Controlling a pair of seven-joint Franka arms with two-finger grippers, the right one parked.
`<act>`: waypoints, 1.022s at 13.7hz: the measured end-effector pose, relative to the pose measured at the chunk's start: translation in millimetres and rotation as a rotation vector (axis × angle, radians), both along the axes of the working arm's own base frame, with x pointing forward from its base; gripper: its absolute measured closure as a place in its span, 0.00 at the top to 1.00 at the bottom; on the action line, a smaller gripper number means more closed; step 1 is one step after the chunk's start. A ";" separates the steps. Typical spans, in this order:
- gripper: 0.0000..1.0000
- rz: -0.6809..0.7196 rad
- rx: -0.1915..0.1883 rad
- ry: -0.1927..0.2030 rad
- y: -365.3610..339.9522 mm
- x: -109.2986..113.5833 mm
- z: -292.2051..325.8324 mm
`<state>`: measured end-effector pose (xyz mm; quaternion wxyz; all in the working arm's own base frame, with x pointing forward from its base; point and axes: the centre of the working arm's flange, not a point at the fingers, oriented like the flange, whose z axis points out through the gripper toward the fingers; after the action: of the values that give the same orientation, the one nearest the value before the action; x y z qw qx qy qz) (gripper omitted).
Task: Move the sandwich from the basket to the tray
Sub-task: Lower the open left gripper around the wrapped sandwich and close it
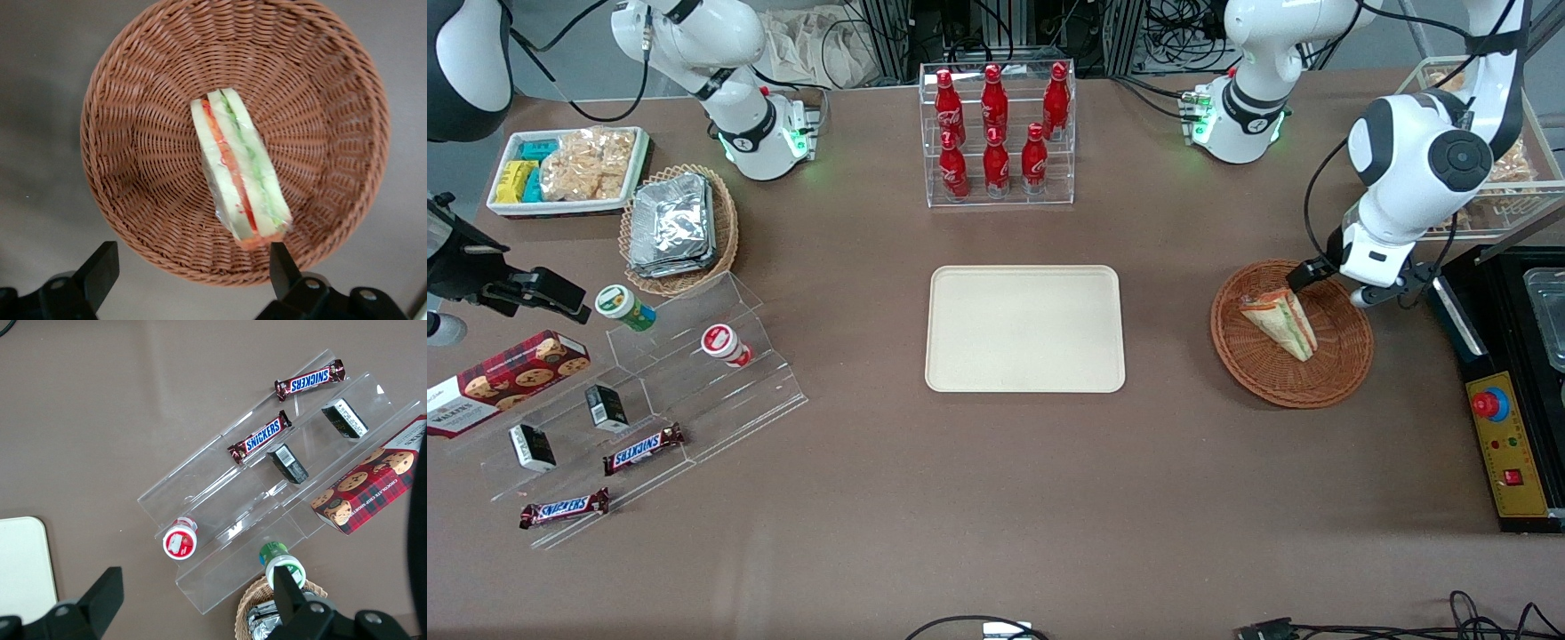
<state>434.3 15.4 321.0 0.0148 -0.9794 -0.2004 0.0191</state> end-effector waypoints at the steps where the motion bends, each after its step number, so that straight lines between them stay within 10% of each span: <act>1: 1.00 0.024 0.000 -0.004 1.8 0.2 -2.5; 14: 1.00 0.154 -0.030 -0.065 -36.5 16.0 -40.4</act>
<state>450.3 -21.1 280.6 -0.0077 -0.9614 -0.2751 -0.0085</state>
